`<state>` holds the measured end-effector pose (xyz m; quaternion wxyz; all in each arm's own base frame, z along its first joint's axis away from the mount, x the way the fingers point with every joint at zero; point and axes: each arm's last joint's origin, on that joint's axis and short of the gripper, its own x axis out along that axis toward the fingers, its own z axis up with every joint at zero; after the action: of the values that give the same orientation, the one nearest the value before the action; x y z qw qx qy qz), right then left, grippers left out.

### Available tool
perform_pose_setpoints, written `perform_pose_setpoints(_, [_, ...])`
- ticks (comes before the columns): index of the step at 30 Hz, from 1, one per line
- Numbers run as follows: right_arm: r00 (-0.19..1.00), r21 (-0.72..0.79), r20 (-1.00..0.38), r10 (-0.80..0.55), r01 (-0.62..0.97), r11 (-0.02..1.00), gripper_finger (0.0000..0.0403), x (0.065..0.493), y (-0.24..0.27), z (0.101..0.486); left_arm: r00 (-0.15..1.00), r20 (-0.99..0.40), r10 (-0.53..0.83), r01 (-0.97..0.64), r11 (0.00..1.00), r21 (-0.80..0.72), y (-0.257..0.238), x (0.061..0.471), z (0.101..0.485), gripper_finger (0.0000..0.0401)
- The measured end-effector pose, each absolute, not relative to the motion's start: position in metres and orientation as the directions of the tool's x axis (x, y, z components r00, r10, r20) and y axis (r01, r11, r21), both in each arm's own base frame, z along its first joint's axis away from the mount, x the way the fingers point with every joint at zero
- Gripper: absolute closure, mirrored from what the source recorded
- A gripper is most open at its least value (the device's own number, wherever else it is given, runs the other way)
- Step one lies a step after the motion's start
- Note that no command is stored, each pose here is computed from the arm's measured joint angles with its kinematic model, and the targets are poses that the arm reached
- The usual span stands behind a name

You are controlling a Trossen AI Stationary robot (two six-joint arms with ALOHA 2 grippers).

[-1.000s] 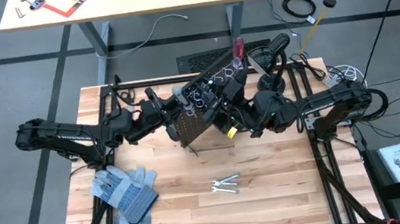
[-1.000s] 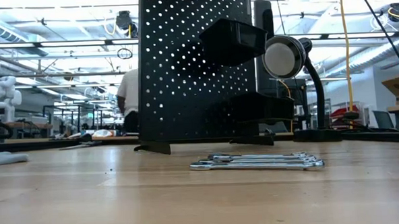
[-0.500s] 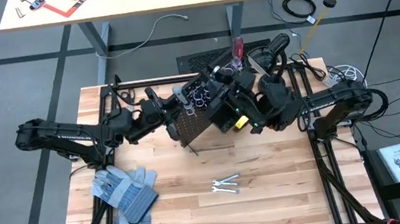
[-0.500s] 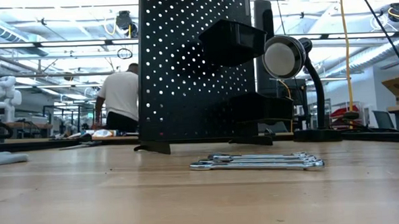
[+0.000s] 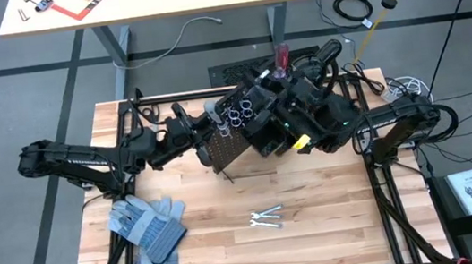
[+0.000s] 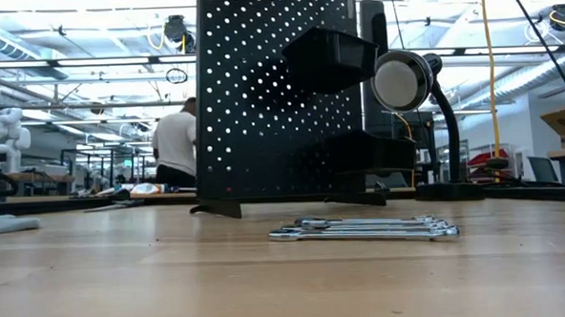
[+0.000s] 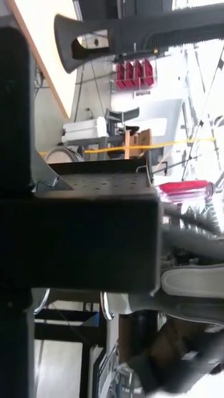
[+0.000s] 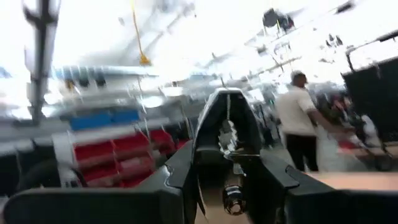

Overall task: Hang tools onto peg board
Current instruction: Unhang the black pliers from the black peg board

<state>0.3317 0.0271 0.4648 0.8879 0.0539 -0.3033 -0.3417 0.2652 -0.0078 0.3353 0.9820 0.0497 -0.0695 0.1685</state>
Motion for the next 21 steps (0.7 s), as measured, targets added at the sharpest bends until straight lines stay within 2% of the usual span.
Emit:
perform_pose_setpoints(5, [0.599,0.236,0.585,-0.547,0.519,0.822,0.0309,0.328,0.033,0.471,0.943,0.156,0.294,-0.309,0.948,0.077,-0.009,0.266,0.335,0.0355])
perform_pose_setpoints(14, [0.689,0.037,0.547,-0.476,0.548,0.836,0.0309,0.319,0.061,0.474,0.936,0.155,0.316,-0.330,0.941,0.072,-0.008,0.266,0.335,0.0355])
perform_pose_setpoints(17, [0.755,-0.074,0.503,-0.421,0.523,0.849,0.0309,0.313,0.079,0.474,0.935,0.155,0.320,-0.334,0.940,0.071,-0.008,0.266,0.335,0.0355])
perform_pose_setpoints(21, [0.852,-0.218,0.324,-0.411,0.490,0.844,0.0309,0.302,0.104,0.465,0.934,0.155,0.321,-0.335,0.940,0.071,-0.008,0.266,0.335,0.0355])
